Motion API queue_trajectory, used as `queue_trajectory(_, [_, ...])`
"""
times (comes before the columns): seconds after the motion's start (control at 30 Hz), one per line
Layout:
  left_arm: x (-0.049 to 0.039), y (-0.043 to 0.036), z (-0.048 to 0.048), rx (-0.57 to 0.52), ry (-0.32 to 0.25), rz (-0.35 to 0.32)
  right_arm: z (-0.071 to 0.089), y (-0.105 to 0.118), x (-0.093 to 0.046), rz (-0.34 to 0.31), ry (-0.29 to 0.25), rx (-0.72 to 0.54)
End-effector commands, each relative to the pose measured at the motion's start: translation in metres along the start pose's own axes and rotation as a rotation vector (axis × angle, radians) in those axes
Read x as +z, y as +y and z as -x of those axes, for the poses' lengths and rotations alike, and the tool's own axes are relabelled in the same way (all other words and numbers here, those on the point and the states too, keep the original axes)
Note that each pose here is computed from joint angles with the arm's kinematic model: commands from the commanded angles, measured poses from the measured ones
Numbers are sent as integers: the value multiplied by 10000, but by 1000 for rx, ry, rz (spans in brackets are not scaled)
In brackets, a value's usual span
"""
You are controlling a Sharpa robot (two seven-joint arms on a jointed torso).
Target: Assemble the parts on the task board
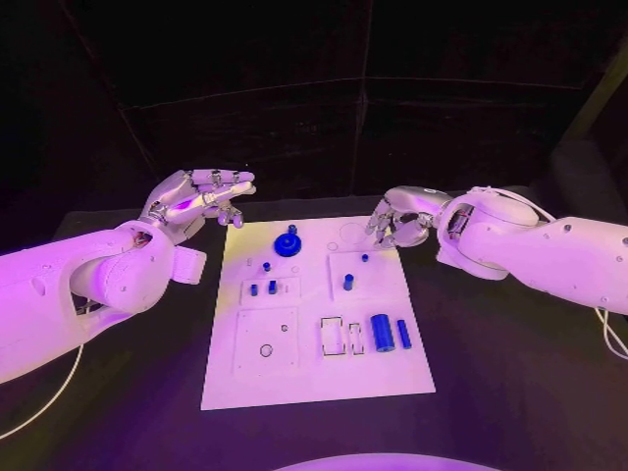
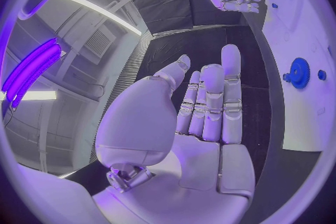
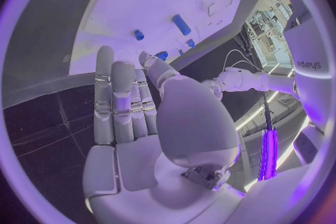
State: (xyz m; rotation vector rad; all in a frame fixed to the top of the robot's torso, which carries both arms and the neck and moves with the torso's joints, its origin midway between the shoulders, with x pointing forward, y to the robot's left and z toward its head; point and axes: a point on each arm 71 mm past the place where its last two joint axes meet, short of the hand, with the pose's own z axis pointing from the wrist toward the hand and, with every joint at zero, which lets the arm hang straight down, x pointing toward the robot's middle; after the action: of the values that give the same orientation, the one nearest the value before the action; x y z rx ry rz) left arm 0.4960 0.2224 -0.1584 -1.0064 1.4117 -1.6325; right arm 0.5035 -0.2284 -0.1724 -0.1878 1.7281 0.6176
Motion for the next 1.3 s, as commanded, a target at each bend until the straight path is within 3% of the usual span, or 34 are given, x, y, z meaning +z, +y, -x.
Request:
queue_trajectory(0.03, [-9,-35,-25,-66,-7,-44,-54,32,7,-22,-23,-146])
queue_trajectory(0.43, [-22,-14,-96,-76,4,-45,-279,105,68,-6,34,-161])
queue_trajectory(1.3, [-21,1,-83,-75,0,-38,-398,172,145,1,109,-161])
